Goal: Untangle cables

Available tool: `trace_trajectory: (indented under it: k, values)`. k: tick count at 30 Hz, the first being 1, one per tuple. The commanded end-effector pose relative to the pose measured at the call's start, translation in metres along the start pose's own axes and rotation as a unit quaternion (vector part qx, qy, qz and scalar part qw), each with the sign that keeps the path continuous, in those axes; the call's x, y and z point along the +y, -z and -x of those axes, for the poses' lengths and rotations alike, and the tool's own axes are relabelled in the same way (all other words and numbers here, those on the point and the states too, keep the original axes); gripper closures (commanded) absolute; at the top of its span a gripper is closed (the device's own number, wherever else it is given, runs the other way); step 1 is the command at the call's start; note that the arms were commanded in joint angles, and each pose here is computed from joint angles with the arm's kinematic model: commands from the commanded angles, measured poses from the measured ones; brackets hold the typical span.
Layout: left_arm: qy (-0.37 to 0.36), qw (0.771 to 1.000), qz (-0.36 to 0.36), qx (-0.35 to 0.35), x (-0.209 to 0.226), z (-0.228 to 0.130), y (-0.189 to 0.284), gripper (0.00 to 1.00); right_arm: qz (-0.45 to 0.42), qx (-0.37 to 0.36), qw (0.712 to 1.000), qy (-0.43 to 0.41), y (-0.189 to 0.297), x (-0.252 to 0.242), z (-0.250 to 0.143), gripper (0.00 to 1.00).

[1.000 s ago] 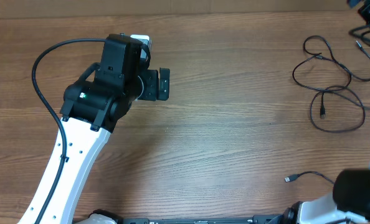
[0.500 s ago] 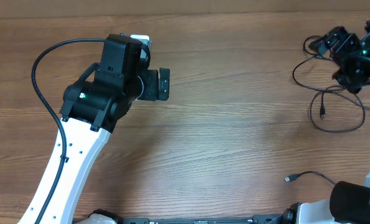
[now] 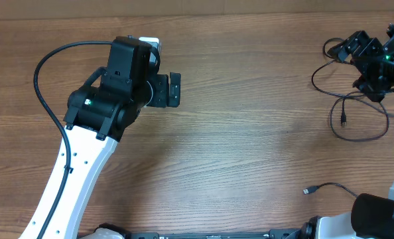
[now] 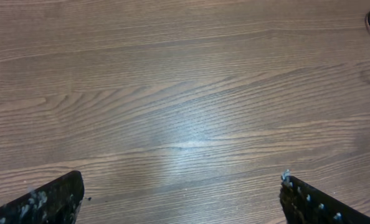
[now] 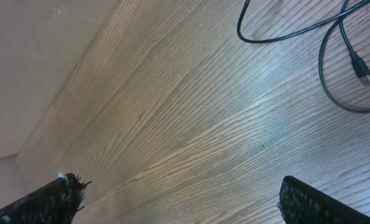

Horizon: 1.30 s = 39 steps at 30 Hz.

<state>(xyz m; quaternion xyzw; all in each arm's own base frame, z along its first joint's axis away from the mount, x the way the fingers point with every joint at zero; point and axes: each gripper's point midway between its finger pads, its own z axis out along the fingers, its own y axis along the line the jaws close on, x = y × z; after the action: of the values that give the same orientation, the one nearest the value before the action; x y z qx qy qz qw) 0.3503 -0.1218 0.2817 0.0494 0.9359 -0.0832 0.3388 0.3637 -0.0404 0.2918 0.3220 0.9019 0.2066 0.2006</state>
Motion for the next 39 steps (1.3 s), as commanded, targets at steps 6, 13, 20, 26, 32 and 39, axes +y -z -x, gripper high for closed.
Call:
trace_trajectory:
  k: [6, 13, 20, 26, 32, 39]
  values:
    - [-0.008, 1.0, -0.001, -0.018, -0.001, 0.007, 0.01, 0.0, 0.006, -0.004, 1.0, 0.009, 0.003, 0.004, -0.001, 0.0]
    - [-0.011, 1.0, 0.017, -0.018, 0.006, 0.007, 0.01, 0.0, 0.006, -0.004, 1.0, 0.009, 0.003, 0.004, -0.001, 0.0]
    - [-0.043, 0.998, 0.03, 0.027, 0.014, -0.02, 0.012, 0.0, 0.006, -0.004, 1.0, 0.009, 0.003, 0.004, -0.001, 0.0]
    - [-0.038, 0.999, 0.016, -0.032, 0.017, -0.038, 0.014, 0.0, 0.006, -0.004, 1.0, 0.009, 0.003, 0.004, -0.001, 0.0]
    - [-0.01, 0.992, -0.009, -0.129, 0.021, -0.06, 0.021, 0.0, 0.006, -0.004, 1.0, 0.009, 0.003, 0.004, -0.001, 0.0]
    - [0.056, 0.96, -0.057, -0.269, 0.027, -0.079, 0.028, 0.0, 0.006, -0.004, 1.0, 0.009, 0.003, 0.004, -0.001, 0.0]
